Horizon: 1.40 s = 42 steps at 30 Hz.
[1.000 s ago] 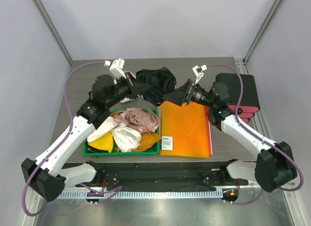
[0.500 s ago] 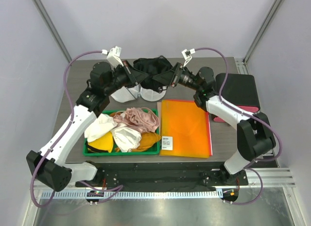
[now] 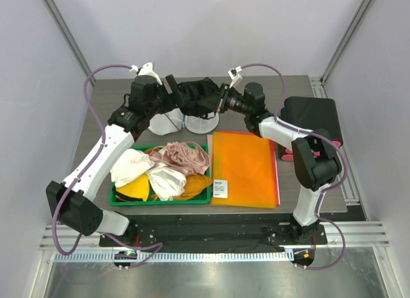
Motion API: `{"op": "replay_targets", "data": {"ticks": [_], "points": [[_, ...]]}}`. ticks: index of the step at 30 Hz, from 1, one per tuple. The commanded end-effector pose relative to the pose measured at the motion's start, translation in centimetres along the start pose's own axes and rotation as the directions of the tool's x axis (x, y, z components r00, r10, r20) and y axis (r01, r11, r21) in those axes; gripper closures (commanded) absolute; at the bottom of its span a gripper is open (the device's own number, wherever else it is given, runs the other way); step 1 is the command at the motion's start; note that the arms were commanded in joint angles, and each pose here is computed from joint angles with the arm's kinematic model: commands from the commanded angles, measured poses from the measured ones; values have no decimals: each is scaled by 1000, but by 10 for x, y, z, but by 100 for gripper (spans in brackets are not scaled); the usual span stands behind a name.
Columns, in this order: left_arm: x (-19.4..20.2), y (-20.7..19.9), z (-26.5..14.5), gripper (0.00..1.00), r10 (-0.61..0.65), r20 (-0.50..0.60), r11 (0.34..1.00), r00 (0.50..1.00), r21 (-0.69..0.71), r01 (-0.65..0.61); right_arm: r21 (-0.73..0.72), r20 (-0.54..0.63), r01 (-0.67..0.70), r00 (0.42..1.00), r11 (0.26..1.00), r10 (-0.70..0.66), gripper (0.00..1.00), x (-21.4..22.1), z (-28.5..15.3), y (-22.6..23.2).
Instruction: Place the bra in the laundry bag and zip it closed
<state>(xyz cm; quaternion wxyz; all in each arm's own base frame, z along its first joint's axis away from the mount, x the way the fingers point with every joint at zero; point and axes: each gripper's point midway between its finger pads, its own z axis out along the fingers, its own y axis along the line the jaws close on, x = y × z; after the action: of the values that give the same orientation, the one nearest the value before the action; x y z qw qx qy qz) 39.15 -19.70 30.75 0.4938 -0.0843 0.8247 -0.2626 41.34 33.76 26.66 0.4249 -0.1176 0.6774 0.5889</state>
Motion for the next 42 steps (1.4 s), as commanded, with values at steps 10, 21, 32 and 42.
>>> {"op": "replay_targets", "data": {"ticks": [10,21,32,42], "points": [[-10,121,75,30,262,-120,739,958,-613,-279,258,-41,64,998,964,-55,99,18,20,-100],[2,166,118,44,180,-189,780,965,-571,-257,318,-72,68,996,946,-47,99,26,20,-121],[19,179,154,69,160,-248,792,955,-546,-274,320,-86,-4,996,947,33,99,26,25,-113],[17,145,156,100,126,-225,887,966,-410,-211,325,-166,-4,984,946,61,99,34,24,-112]]}}
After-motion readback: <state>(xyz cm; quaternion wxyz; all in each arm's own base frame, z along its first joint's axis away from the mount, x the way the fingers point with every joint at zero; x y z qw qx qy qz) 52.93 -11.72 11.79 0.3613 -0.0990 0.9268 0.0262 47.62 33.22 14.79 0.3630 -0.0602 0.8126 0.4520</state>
